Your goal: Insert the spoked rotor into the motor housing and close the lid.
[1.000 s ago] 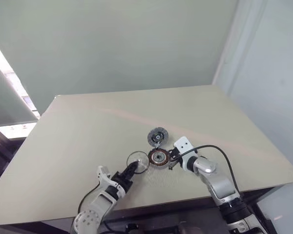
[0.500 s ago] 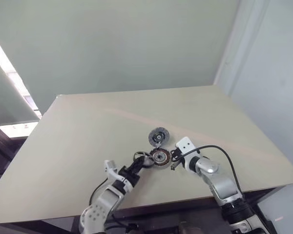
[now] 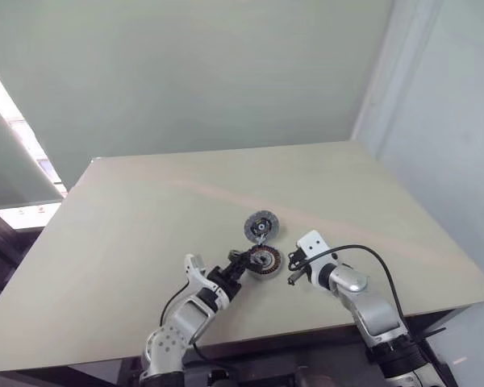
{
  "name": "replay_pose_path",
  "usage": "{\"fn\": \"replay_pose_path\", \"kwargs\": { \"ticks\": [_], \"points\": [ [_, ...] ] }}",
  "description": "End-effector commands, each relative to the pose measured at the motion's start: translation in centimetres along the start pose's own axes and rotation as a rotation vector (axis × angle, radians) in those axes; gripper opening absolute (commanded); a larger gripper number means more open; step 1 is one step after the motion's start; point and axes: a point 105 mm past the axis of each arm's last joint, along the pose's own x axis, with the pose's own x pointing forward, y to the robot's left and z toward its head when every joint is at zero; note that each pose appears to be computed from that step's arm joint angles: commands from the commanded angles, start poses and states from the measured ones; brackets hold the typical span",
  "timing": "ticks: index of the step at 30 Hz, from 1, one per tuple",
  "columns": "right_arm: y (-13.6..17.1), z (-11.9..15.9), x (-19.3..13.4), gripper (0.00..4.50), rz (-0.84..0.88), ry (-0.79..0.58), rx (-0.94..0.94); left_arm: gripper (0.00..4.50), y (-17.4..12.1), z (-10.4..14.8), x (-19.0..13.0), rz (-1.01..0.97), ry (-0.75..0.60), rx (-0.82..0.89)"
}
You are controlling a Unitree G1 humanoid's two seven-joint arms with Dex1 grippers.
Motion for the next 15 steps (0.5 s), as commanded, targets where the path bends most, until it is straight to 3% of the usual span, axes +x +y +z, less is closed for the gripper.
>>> {"fn": "replay_pose_path", "kwargs": {
  "ticks": [1,6,9,11,15],
  "points": [
    [-0.3,2.1,-0.2,0.00,-0.011,-0.072,-0.008,1.63,0.5,0.3,0.0,0.039,-0.014,0.019],
    [-0.2,2.2,0.0,0.00,-0.005,-0.075,-0.009,1.63,1.2,0.1,0.0,0.083,-0.017,0.016],
    [-0.2,2.2,-0.1,0.00,-0.003,-0.075,-0.009,1.05,1.7,0.1,0.0,0.104,-0.026,0.013],
    [-0.2,2.2,-0.1,0.00,-0.003,-0.074,-0.010,0.38,1.8,0.1,-0.1,0.106,-0.028,0.013],
    [-0.2,2.2,-0.1,0.00,-0.002,-0.073,-0.011,0.32,2.0,0.2,-0.1,0.117,-0.040,0.012]
  ]
}}
